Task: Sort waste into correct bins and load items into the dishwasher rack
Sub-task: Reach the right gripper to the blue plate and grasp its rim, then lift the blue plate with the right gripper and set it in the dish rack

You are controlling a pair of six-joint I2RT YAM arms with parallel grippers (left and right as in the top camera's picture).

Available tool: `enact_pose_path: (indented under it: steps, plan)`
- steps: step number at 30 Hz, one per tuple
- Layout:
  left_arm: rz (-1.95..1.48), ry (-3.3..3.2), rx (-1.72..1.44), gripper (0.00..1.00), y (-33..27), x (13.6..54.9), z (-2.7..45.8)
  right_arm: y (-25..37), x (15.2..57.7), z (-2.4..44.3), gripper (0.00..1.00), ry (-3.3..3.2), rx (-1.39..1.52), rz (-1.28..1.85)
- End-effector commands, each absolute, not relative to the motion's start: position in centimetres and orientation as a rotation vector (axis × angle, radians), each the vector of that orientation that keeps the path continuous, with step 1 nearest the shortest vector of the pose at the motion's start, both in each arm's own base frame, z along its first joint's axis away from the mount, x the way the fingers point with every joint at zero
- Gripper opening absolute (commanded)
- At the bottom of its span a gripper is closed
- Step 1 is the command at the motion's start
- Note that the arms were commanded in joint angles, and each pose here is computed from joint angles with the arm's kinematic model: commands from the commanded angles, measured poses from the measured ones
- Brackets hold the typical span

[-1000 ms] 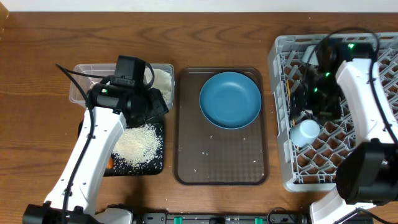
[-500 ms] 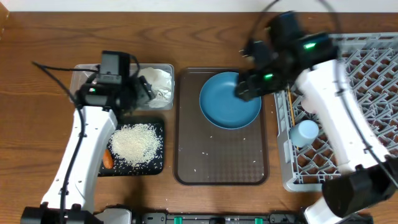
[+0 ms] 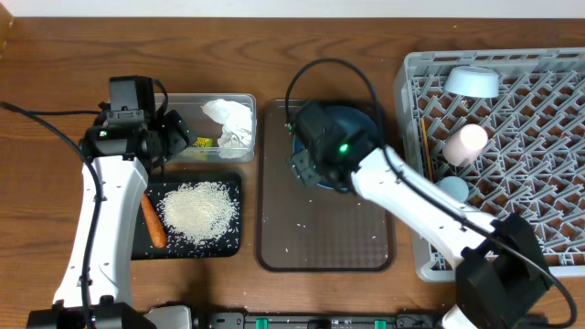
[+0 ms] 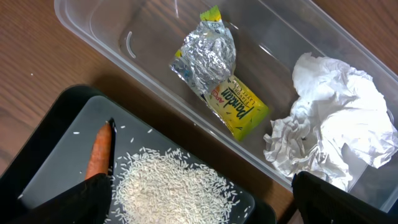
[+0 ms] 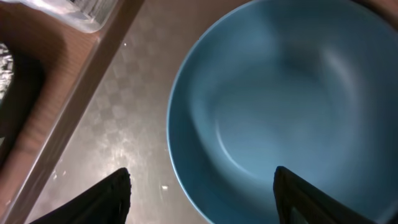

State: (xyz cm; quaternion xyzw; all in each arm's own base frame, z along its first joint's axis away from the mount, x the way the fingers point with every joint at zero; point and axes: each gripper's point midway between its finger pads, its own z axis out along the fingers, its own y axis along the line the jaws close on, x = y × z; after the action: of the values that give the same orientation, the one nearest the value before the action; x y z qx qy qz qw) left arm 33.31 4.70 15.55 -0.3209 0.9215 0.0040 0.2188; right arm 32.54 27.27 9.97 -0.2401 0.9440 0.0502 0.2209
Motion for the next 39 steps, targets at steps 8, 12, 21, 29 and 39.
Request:
enact_pose_path:
  steps: [8, 12, 21, 29, 39]
  plan:
    - [0.043, 2.556, -0.89, 1.0, 5.1, 33.1, 15.3, 27.9, 31.9, 5.8, 0.66, 2.538, -0.612, 0.154]
    - [0.043, 2.556, -0.89, 0.99, 5.1, 33.1, 15.3, 27.9, 32.4, 4.8, 0.64, 2.502, -0.589, 0.161]
    - [0.043, 2.556, -0.89, 0.99, 5.1, 33.1, 15.3, 27.9, 32.2, 2.0, 0.47, 2.532, -0.605, 0.138]
    - [0.043, 2.556, -0.89, 0.99, 5.1, 33.1, 15.3, 27.8, 32.2, 0.5, 0.22, 2.551, -0.612, 0.123]
    - [0.043, 2.556, -0.89, 0.99, 5.1, 33.1, 15.3, 30.7, 32.8, 6.9, 0.01, 2.439, -0.605, 0.341]
